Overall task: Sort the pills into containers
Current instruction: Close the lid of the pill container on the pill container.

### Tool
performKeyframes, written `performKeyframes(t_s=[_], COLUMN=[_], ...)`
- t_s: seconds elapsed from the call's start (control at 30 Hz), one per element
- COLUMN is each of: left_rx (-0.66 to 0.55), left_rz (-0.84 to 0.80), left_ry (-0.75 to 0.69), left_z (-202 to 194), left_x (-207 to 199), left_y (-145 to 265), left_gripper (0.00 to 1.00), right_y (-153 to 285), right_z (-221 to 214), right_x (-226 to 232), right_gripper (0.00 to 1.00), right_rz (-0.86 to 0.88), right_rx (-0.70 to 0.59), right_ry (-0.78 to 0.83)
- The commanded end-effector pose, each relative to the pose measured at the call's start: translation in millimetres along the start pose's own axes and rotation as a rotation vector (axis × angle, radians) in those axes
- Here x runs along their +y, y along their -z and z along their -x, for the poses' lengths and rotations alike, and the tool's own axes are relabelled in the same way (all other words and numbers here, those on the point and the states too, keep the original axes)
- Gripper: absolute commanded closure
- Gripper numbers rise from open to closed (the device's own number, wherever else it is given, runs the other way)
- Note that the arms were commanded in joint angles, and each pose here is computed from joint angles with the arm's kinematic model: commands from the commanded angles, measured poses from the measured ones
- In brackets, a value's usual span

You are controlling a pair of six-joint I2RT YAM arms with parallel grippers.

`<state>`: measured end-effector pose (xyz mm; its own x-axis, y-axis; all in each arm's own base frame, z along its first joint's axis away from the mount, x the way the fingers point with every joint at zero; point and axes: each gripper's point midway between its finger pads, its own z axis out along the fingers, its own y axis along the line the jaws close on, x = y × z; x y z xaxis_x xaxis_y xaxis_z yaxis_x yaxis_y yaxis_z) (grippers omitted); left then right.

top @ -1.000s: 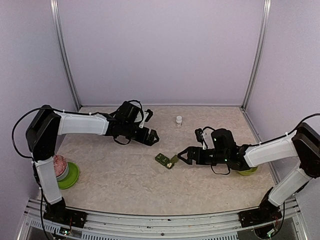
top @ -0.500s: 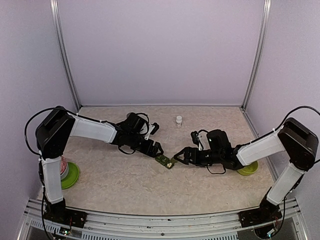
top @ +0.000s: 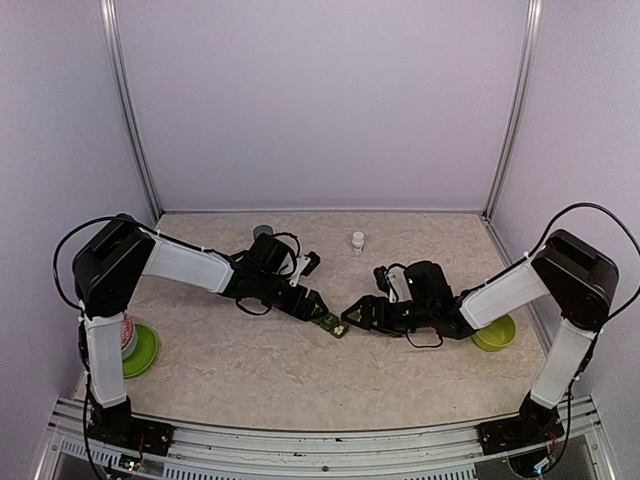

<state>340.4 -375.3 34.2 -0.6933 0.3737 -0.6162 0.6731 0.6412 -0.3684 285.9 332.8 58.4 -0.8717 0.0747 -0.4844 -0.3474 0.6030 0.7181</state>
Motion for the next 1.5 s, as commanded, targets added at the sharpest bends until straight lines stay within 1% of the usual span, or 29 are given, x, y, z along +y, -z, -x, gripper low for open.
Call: performKeyframes(t_s=[0.0,0.3,0.43,0.73,1.03,1.23,1.33,1.47], left_rx=[0.039,0.031,0.036,0.042,0.038,-0.016,-0.052,-0.045], left_rz=[-0.042,-0.056,-0.057,-0.07,-0.053,-0.038,-0.04,-0.058], left_ry=[0.016,0.021,0.028,0.035,0.036,0.053,0.057,0.068], left_z=[-20.8,-24.9,-27.3,-29.9,-29.0,-13.8,-5.5,-6.6], left_x=[-4.7,-6.7,-5.8,-7.7,-4.4,1.5,0.8,-2.1], left_y=[-10.2,-9.9,-10.8,-12.1,-10.7,1.1,9.1,13.2], left_gripper=[0.17,0.18,0.26,0.34,0.34,0.26,0.25,0.25], right_y=[-7.1,-15.0,-16.9,-12.6,-9.3,-10.0,-10.6,-11.2], right_z=[10.3,16.0,19.9,25.7,27.7,24.3,23.5,24.0], right_x=[0.9,3.6,8.5,24.3,31.0,23.0,19.3,16.2], right_gripper=[0.0,0.0,0.0,0.0,0.0,0.0,0.0,0.0], right_rz=[0.024,0.089,0.115,0.202,0.225,0.186,0.174,0.167], right_rx=[-0.015,-0.018,-0.023,-0.043,-0.049,-0.041,-0.041,-0.043], right_ry=[-0.017,-0.048,-0.043,-0.024,0.0,0.001,-0.001,-0.008])
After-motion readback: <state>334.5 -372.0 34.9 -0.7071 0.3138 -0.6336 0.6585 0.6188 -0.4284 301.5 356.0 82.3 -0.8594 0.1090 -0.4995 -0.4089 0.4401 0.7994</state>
